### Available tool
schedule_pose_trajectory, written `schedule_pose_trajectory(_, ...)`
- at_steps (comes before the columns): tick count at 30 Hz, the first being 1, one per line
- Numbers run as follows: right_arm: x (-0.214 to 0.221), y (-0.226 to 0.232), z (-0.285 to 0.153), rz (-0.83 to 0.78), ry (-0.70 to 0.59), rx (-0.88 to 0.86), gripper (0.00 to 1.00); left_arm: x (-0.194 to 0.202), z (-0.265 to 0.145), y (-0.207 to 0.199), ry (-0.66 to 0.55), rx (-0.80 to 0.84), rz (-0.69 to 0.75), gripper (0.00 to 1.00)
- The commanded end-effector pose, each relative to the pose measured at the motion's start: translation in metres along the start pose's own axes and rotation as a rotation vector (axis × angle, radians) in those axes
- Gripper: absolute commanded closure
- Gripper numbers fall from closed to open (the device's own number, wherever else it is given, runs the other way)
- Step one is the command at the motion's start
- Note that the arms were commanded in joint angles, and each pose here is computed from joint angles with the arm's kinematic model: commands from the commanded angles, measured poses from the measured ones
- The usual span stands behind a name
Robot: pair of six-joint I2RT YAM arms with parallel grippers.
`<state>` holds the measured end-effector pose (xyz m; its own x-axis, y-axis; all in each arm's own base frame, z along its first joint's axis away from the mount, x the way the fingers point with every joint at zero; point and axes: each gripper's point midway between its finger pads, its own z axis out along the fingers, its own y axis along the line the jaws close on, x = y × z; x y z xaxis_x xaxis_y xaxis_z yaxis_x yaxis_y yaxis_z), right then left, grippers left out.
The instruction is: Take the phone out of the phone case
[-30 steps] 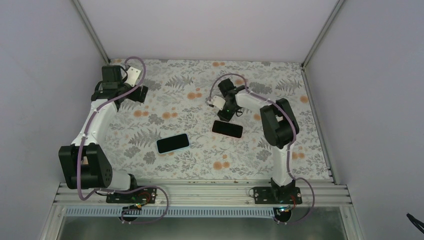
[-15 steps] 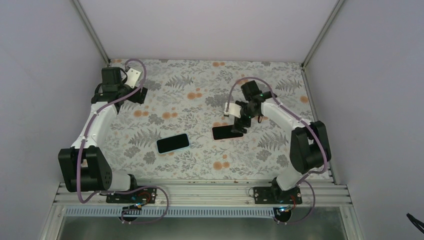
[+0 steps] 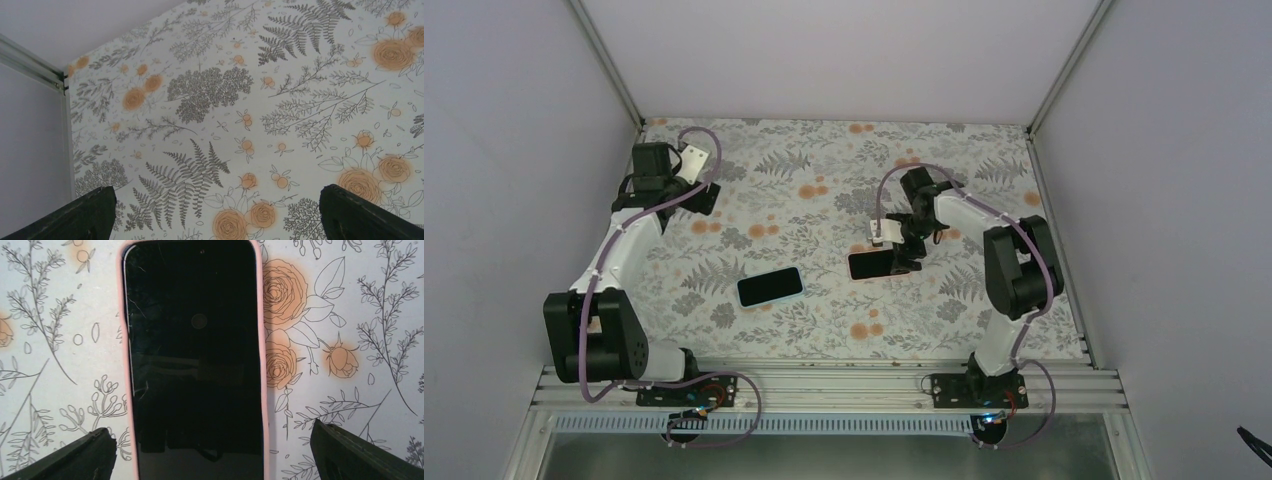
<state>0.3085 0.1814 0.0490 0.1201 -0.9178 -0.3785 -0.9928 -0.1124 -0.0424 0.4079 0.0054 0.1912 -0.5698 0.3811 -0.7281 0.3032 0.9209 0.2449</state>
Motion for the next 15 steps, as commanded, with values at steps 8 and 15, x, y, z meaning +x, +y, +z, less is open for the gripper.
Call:
schedule_pose_trajectory(8, 0.011, 0.000, 0.023, 0.022, 0.053, -0.119, 0.00, 0.000, 0.003, 0.002, -0.010, -0.010, 0.027, 0.00)
schedule_pose_trajectory(15, 0.024, 0.018, 0.033, 0.044, 0.093, -0.170, 0.00, 0.003, 0.005, -0.002, -0.003, 0.010, 0.038, 0.00)
